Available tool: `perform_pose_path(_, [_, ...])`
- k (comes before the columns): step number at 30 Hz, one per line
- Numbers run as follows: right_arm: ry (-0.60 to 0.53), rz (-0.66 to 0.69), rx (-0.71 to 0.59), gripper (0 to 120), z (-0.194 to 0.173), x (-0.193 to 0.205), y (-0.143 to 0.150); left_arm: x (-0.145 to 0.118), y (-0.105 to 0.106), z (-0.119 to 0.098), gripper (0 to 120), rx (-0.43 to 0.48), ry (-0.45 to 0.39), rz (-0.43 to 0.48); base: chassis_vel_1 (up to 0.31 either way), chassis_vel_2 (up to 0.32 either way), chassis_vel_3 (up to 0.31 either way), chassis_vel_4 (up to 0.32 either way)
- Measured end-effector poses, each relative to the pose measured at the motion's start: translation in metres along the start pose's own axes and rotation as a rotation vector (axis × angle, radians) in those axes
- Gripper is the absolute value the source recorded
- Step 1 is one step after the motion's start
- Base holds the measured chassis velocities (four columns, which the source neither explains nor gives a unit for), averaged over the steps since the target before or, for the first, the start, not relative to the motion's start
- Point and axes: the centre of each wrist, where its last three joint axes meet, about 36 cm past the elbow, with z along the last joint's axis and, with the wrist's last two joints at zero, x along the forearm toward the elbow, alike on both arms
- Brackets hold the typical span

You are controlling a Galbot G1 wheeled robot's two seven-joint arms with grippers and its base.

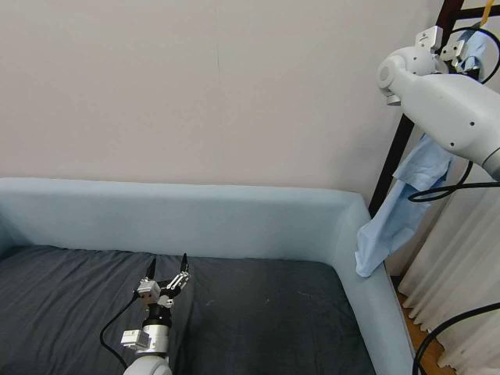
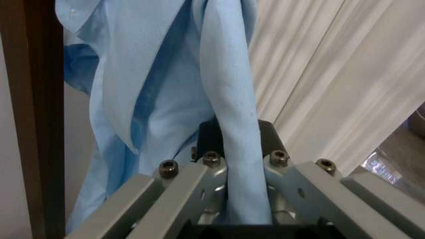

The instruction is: Pick up the clothes from the sofa and hang them on the clothes hanger.

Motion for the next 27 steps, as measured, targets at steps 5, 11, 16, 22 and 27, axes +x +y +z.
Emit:
perform_pose_path(5, [0.013, -0.013, -0.017, 1, -0.002, -0.005, 0.005, -0.004, 0.001, 0.002, 100, 0.001, -0.001, -0.002, 0.000, 0.000, 0.000, 0.000])
perform_pose_path(11, [-0.008, -0.043, -0.048, 1, -0.005, -0.013, 0.005, -0.007, 0.004, 0.006, 100, 0.000, 0.006, -0.007, 0.000, 0.000, 0.000, 0.000])
perform_pose_path(16, [-0.035, -0.036, -0.079, 1, -0.009, -0.022, -0.002, -0.022, 0.006, 0.010, 100, -0.001, 0.004, 0.004, 0.000, 0.000, 0.000, 0.000])
perform_pose_path(22, [-0.039, -0.036, -0.083, 1, -0.009, -0.036, -0.006, -0.031, 0.002, 0.015, 100, 0.004, 0.004, 0.014, 0.000, 0.000, 0.000, 0.000])
perform_pose_path(27, [-0.048, -0.034, -0.079, 1, -0.007, -0.048, -0.012, -0.043, 0.002, 0.018, 100, 0.006, 0.001, 0.022, 0.000, 0.000, 0.000, 0.000])
